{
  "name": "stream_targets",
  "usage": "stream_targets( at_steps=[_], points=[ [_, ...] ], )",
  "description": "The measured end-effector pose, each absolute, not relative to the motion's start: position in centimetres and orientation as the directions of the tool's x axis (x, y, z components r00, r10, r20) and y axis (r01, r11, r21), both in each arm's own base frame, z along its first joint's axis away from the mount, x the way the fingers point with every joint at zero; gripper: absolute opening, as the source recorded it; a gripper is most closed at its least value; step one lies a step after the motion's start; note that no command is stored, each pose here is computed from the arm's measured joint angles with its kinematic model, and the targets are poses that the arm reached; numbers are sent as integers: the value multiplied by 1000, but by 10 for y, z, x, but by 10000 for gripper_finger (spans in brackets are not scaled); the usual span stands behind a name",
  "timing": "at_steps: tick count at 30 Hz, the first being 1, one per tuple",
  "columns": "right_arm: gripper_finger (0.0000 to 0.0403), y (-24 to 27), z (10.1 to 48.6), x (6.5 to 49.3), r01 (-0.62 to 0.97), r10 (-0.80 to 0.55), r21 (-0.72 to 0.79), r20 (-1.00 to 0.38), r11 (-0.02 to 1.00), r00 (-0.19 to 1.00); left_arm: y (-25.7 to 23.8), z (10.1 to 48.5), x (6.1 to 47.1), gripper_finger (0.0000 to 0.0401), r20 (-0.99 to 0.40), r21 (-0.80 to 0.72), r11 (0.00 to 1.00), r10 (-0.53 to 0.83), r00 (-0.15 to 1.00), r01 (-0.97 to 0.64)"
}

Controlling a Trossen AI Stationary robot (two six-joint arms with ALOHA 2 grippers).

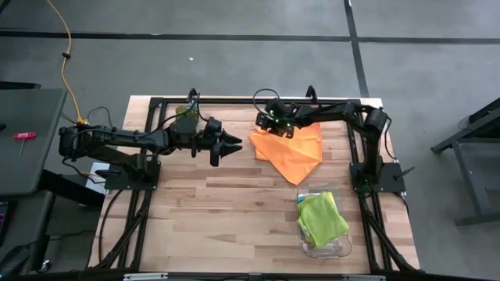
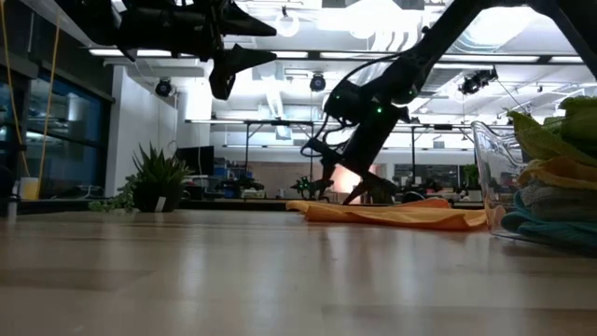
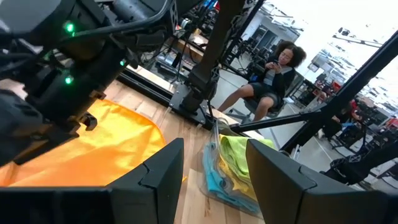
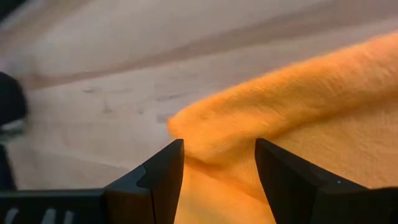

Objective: Fold microfiber towels
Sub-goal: Fold the orange microfiber cloth

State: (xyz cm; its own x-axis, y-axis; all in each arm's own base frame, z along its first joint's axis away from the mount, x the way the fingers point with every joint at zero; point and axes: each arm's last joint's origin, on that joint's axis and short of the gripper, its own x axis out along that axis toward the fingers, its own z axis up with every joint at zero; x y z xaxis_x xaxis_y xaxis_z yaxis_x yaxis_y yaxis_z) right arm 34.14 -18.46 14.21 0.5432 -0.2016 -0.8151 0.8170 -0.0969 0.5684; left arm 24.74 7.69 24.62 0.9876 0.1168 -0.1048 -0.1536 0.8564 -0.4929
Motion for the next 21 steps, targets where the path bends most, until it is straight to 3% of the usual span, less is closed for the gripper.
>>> stream_targets(
  at_steps=[12, 21],
  points=[
    [190, -178, 139, 343, 826, -189, 546, -834, -142, 519, 77, 246, 247, 163, -104, -491, 857, 119, 987, -155],
    [190, -185, 130, 361, 686, -236, 680, -733, -257, 638, 76, 246, 248, 163, -104, -491, 857, 118, 988, -154]
  ],
)
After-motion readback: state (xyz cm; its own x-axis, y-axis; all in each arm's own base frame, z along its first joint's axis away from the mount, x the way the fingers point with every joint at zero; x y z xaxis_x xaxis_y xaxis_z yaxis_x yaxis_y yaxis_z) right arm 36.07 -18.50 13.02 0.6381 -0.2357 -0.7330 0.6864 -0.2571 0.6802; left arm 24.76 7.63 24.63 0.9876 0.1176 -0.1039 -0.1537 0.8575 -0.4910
